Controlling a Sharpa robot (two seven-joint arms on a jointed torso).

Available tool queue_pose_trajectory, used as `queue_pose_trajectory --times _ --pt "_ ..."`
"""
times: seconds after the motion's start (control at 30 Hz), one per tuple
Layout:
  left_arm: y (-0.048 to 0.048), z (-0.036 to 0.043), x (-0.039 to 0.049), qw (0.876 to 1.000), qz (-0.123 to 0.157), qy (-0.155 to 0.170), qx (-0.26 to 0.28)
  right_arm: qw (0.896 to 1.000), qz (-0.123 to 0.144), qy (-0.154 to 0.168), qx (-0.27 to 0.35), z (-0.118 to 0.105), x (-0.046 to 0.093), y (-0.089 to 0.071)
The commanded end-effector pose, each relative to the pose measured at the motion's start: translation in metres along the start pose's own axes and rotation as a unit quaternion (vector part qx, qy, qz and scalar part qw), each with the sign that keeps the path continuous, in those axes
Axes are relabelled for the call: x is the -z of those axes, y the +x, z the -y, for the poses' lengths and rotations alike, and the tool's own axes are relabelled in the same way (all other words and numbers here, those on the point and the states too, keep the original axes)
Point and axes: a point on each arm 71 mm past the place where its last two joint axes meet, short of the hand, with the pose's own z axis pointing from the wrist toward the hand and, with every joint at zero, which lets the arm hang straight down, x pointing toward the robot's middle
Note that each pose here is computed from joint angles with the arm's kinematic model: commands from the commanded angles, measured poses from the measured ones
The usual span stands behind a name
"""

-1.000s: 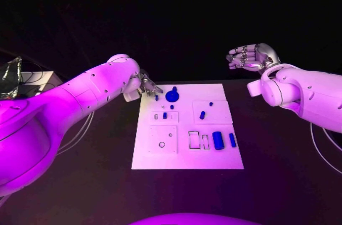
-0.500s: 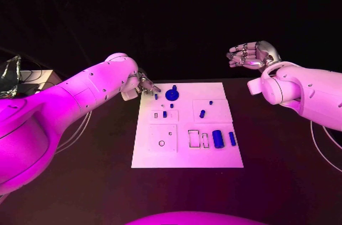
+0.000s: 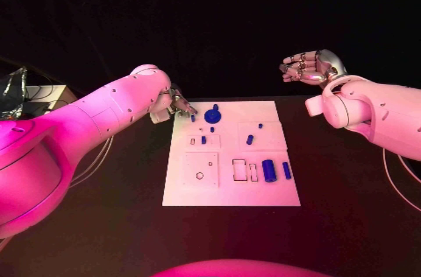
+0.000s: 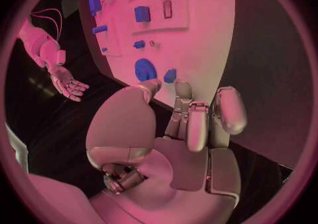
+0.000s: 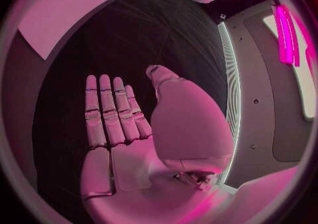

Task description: Assemble the parts on the task board

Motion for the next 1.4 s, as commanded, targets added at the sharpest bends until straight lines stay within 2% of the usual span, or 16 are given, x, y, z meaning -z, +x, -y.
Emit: queue_pose_trajectory --times 0.03,0.4,0.83,1.17,1.4 --pt "0.0020 0.0024 0.0003 1.000 -0.013 0.002 -0.010 1.000 -0.003 -0.010 0.003 -0.0020 -0.0004 0.0009" --pt "0.0058 0.0048 -0.0010 1.000 -0.019 0.005 -0.014 1.000 -0.004 -0.010 0.003 -0.0025 -0.0015 0.0024" --pt "0.0049 0.0028 -0.0014 1.000 -0.018 0.005 -0.009 1.000 -0.005 -0.011 0.003 -0.0028 -0.0022 0.0033" --pt "0.0066 0.0052 -0.0016 0.999 -0.028 0.020 0.000 1.000 -0.005 -0.010 0.003 -0.0027 -0.0025 0.0032" --pt "0.0052 0.0039 -0.0016 0.999 -0.022 0.024 0.008 1.000 -0.004 -0.010 0.002 -0.0025 -0.0026 0.0029"
